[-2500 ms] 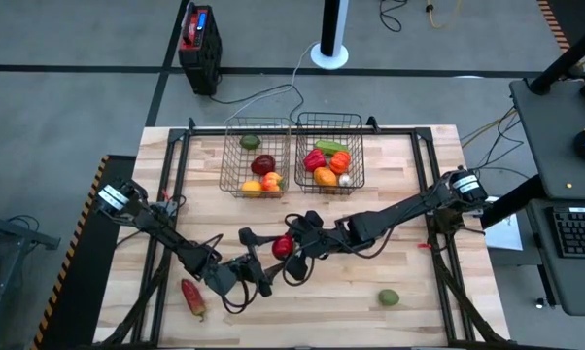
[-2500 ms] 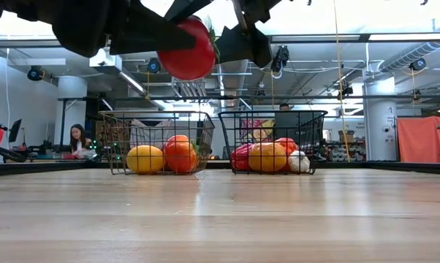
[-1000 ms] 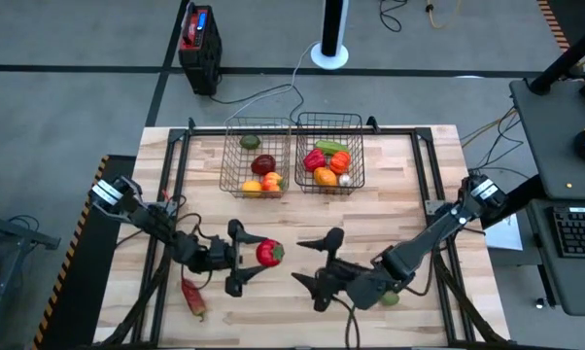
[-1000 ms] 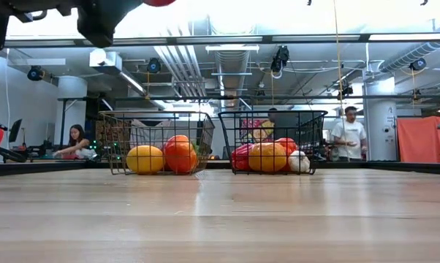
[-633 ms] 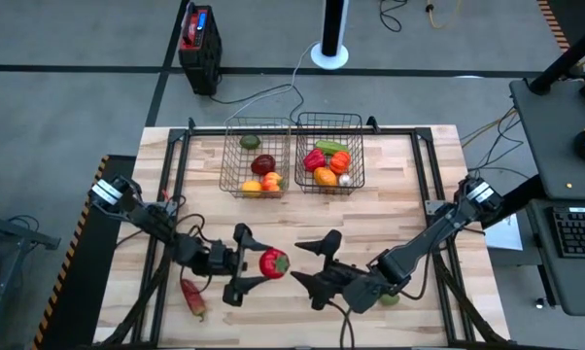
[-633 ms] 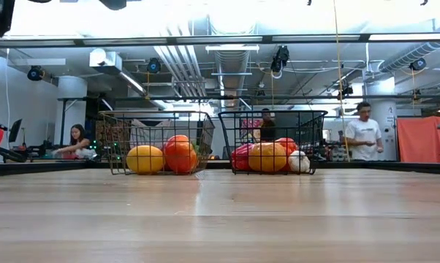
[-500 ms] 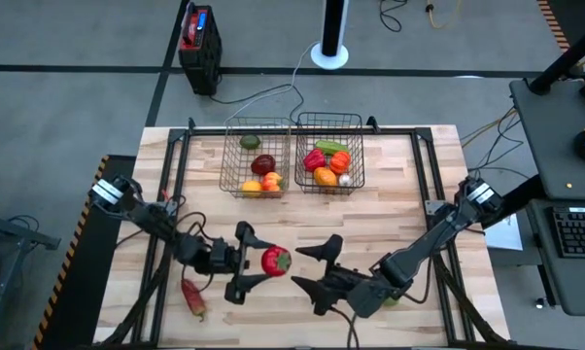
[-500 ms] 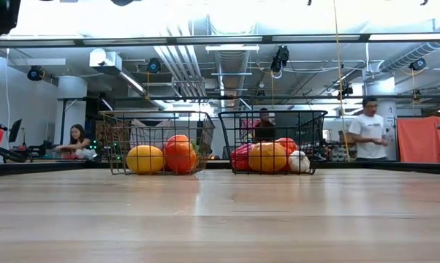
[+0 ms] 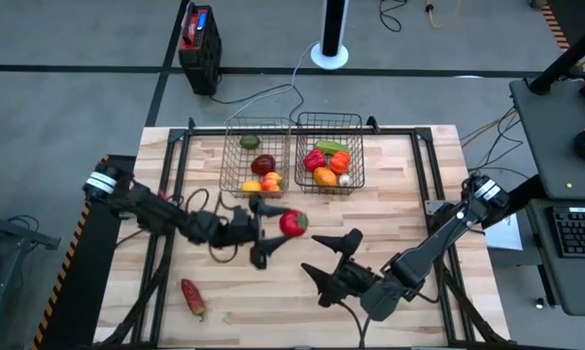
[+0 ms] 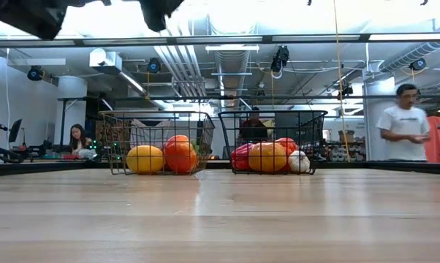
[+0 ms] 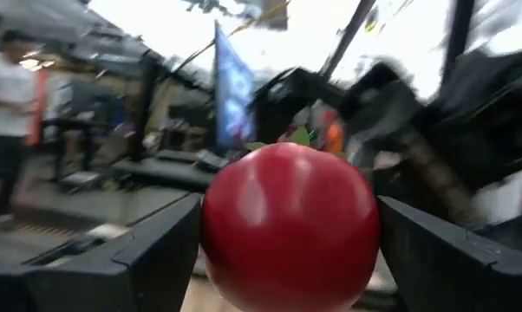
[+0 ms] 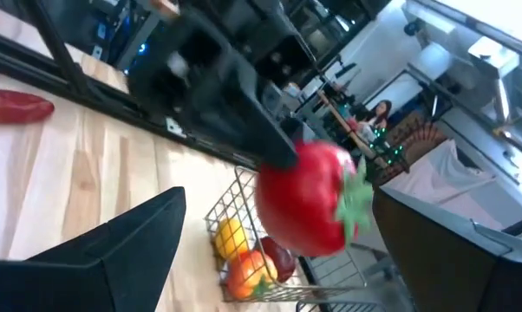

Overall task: Sort produce into baskets
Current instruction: Put the red tomato into the silver wire basket

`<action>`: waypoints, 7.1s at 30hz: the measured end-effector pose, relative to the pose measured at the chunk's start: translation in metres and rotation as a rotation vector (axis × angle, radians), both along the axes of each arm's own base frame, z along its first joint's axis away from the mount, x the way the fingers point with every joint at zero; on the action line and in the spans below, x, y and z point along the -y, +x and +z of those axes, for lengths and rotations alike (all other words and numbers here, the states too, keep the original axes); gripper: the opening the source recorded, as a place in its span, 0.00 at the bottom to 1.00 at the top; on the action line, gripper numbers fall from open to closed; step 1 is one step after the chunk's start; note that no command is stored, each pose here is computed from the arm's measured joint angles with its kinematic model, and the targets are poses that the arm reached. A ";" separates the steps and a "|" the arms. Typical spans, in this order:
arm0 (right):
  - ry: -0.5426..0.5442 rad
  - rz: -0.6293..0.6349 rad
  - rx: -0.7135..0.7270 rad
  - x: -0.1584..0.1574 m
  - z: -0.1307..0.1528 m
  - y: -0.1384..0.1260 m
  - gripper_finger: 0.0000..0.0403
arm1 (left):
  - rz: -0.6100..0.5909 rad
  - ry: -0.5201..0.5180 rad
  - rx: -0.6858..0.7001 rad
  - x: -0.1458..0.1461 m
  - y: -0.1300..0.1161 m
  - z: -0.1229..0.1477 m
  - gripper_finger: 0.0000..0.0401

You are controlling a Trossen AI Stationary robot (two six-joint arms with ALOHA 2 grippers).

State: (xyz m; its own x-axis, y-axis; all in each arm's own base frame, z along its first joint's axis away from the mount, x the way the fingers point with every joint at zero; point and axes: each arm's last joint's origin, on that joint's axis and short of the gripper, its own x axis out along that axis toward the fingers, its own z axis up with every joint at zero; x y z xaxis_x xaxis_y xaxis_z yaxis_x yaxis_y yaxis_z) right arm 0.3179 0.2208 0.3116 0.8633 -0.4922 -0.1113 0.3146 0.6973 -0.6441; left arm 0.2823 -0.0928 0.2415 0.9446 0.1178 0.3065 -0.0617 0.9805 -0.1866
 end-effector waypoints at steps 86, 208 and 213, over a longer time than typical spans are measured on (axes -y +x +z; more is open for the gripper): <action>0.343 -0.013 0.003 0.016 -0.009 -0.009 0.90 | 0.209 0.149 -1.358 -0.170 -0.030 0.051 0.83; 0.929 -0.120 -0.577 -0.024 -0.111 -0.093 0.50 | 0.192 0.195 -0.869 0.102 -0.052 0.026 0.83; 0.880 -0.008 -0.514 -0.018 -0.104 -0.069 0.49 | 0.191 0.189 -0.863 0.102 -0.051 0.026 0.83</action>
